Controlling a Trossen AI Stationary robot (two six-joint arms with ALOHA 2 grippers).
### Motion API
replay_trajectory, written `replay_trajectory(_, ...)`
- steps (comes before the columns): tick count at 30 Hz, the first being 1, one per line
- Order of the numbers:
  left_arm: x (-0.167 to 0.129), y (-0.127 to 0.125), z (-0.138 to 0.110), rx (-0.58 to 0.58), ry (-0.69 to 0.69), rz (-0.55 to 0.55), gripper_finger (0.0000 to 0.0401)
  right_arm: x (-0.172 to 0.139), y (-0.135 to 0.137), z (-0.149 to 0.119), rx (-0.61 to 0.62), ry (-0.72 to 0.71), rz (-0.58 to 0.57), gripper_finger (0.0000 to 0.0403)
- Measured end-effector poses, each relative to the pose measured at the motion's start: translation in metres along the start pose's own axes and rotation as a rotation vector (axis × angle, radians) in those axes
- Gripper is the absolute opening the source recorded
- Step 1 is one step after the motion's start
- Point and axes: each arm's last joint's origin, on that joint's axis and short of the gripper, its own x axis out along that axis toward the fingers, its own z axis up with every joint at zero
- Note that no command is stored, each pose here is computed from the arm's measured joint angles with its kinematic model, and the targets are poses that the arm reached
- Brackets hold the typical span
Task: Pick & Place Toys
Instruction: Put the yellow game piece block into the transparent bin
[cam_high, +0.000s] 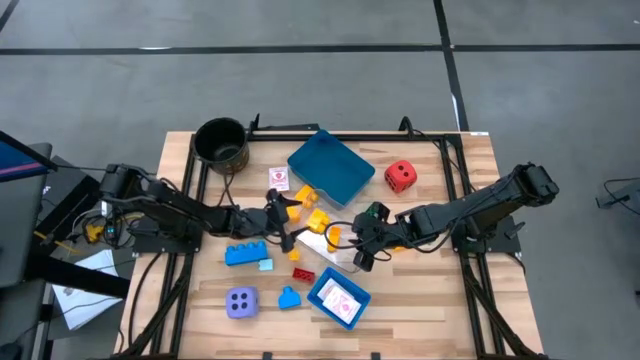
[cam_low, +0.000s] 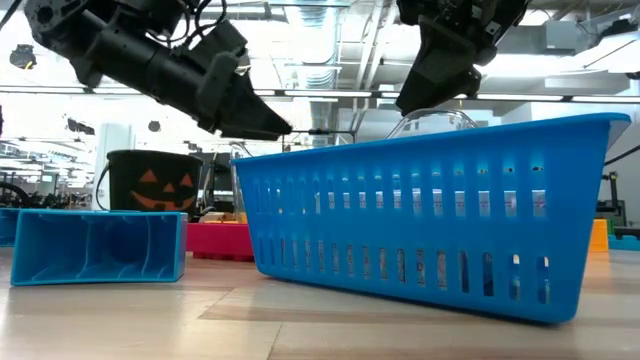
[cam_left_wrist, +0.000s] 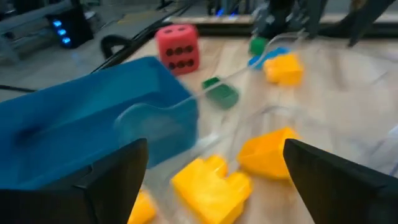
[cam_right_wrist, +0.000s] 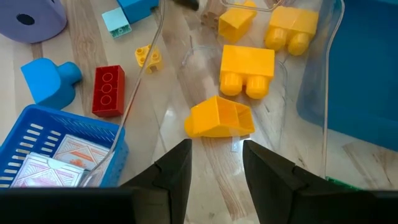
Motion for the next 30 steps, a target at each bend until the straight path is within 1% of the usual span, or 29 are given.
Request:
replay_trajectory(2, -0.009, 0.006, 0.003, 0.015, 0.034, 0.035, 0.0358, 0.0, 0.0, 0.0, -0.001, 0.001, -0.001, 0.0136)
replay_trajectory(5, -0.026, 0.016, 0.009, 0.004, 0.095, 0.057, 0.0351, 0.0, 0.0, 0.0, -0.002, 0.004, -0.003, 0.0136)
replay_trajectory(10, -0.059, 0.035, 0.011, -0.088, 0.201, 0.083, 0.034, 0.0, 0.0, 0.0, -0.001, 0.004, -0.002, 0.0136)
replay_trajectory(12, -0.07, 0.041, 0.007, -0.127, 0.242, 0.069, 0.0337, 0.0, 0.0, 0.0, -0.001, 0.003, -0.002, 0.0136)
replay_trajectory(15, -0.08, 0.045, -0.004, -0.162, 0.282, -0.003, 0.0333, 0.0, 0.0, 0.0, 0.0, 0.003, -0.002, 0.0136)
replay_trajectory(18, -0.086, 0.048, -0.018, -0.169, 0.3, -0.042, 0.0328, 0.0, 0.0, 0.0, 0.0, 0.003, -0.002, 0.0136)
replay_trajectory(21, -0.089, 0.051, -0.032, -0.175, 0.321, -0.033, 0.0323, 0.0, 0.0, 0.0, 0.0, 0.003, -0.002, 0.0136)
replay_trajectory(25, -0.088, 0.054, -0.047, -0.224, 0.361, 0.003, 0.0316, 0.0, 0.0, 0.0, 0.0, 0.003, -0.002, 0.0136)
replay_trajectory(30, -0.085, 0.064, -0.055, -0.307, 0.377, 0.089, 0.031, 0.0, 0.0, 0.0, 0.0, 0.003, -0.001, 0.0136)
